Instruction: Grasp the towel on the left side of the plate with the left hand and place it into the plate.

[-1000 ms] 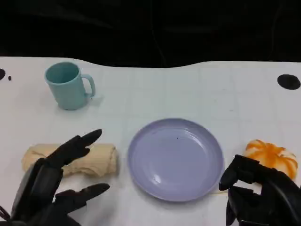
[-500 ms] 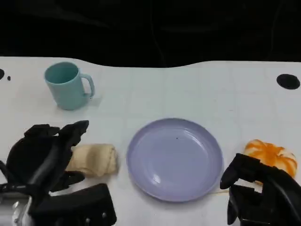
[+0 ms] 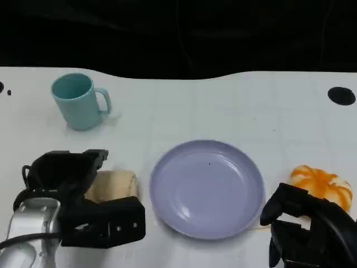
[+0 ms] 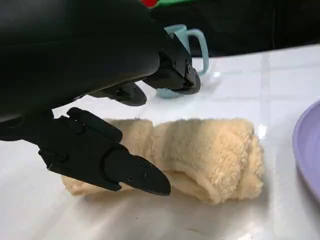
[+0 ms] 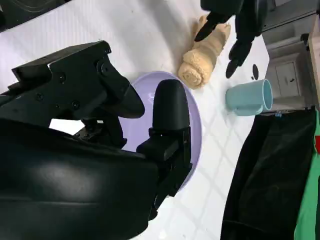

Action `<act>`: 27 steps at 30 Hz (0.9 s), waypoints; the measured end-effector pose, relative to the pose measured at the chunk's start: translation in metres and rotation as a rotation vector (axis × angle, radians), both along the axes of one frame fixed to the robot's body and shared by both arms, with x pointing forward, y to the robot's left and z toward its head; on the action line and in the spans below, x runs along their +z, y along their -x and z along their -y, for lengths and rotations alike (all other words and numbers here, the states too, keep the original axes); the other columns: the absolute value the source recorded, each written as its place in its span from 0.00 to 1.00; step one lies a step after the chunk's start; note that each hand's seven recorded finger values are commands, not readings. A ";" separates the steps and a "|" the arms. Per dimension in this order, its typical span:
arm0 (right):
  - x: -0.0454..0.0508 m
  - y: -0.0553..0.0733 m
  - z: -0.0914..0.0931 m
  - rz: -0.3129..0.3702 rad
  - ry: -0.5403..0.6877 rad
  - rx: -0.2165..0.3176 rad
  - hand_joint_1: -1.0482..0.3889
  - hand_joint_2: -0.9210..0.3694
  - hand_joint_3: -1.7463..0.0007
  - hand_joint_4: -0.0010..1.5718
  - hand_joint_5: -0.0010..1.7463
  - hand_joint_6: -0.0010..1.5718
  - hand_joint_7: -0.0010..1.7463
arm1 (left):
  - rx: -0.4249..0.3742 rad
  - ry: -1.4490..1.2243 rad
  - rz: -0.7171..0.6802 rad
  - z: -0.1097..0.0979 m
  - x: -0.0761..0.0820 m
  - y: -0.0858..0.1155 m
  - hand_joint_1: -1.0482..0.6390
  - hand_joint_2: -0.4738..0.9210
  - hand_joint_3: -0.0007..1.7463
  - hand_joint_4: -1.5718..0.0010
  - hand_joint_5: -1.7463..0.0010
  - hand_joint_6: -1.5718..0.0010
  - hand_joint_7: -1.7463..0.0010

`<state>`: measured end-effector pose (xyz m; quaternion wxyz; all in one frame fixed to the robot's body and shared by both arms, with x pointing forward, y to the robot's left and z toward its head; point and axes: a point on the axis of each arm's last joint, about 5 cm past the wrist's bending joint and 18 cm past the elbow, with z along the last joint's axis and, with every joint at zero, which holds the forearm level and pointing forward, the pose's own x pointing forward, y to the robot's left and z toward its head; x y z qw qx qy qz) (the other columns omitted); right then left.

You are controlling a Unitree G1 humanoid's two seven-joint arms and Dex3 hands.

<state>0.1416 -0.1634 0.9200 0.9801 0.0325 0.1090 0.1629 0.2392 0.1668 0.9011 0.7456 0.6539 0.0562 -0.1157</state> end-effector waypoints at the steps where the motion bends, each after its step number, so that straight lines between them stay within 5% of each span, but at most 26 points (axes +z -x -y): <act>1: 0.0000 0.000 0.000 0.000 0.000 0.000 0.66 0.21 0.34 0.46 1.00 0.32 0.97 | -0.001 -0.007 -0.014 0.000 -0.002 -0.003 0.37 0.92 0.00 0.72 0.94 0.76 1.00; 6: -0.0002 0.001 0.000 0.001 0.000 0.000 0.66 0.22 0.34 0.46 1.00 0.33 0.97 | 0.020 -0.030 -0.109 -0.001 -0.017 -0.015 0.40 0.95 0.01 0.68 0.96 0.72 0.99; 8: -0.0002 0.001 0.000 0.003 -0.001 -0.001 0.66 0.22 0.34 0.46 1.00 0.33 0.97 | 0.022 -0.039 -0.115 0.000 -0.020 -0.020 0.42 0.98 0.01 0.54 0.92 0.65 0.97; 12: -0.0001 0.001 0.000 0.004 -0.001 -0.002 0.65 0.22 0.34 0.46 1.00 0.33 0.96 | 0.015 -0.033 -0.107 0.001 -0.023 -0.029 0.46 1.00 0.08 0.54 0.46 0.47 0.98; 15: -0.0001 0.001 0.000 0.004 -0.001 -0.003 0.66 0.22 0.34 0.46 1.00 0.33 0.96 | 0.011 -0.014 -0.094 0.000 -0.027 -0.032 0.44 1.00 0.13 0.48 0.45 0.35 0.96; 19: 0.0000 0.001 0.000 0.004 -0.001 -0.003 0.67 0.22 0.33 0.46 1.00 0.33 0.96 | -0.002 0.036 -0.037 -0.003 -0.033 -0.031 0.44 1.00 0.10 0.51 0.16 0.27 0.92; 20: 0.0000 0.001 0.000 0.004 -0.001 -0.003 0.67 0.22 0.33 0.46 1.00 0.33 0.96 | -0.006 0.044 -0.018 -0.004 -0.035 -0.030 0.44 1.00 0.11 0.53 0.09 0.30 0.80; 21: 0.0000 0.001 0.000 0.004 -0.001 -0.003 0.67 0.22 0.33 0.46 1.00 0.33 0.96 | -0.008 0.053 0.004 -0.004 -0.036 -0.029 0.46 1.00 0.12 0.51 0.03 0.43 0.48; 22: 0.0000 0.001 0.000 0.004 -0.002 -0.003 0.67 0.22 0.33 0.46 1.00 0.33 0.96 | -0.011 0.062 0.034 -0.005 -0.039 -0.027 0.48 1.00 0.15 0.48 0.02 0.50 0.29; 23: 0.0000 0.001 0.000 0.004 -0.002 -0.003 0.67 0.22 0.33 0.46 1.00 0.33 0.96 | -0.013 0.076 0.071 -0.006 -0.042 -0.025 0.50 0.99 0.16 0.47 0.01 0.54 0.17; 24: 0.0001 0.001 0.000 0.004 -0.002 -0.003 0.67 0.22 0.33 0.46 1.00 0.33 0.96 | -0.015 0.097 0.118 -0.007 -0.047 -0.021 0.51 0.99 0.19 0.48 0.00 0.57 0.07; 27: 0.0001 0.001 0.000 0.004 -0.001 -0.008 0.67 0.22 0.33 0.46 1.00 0.33 0.96 | -0.019 0.156 0.260 -0.009 -0.059 -0.011 0.52 0.89 0.36 0.48 0.00 0.60 0.01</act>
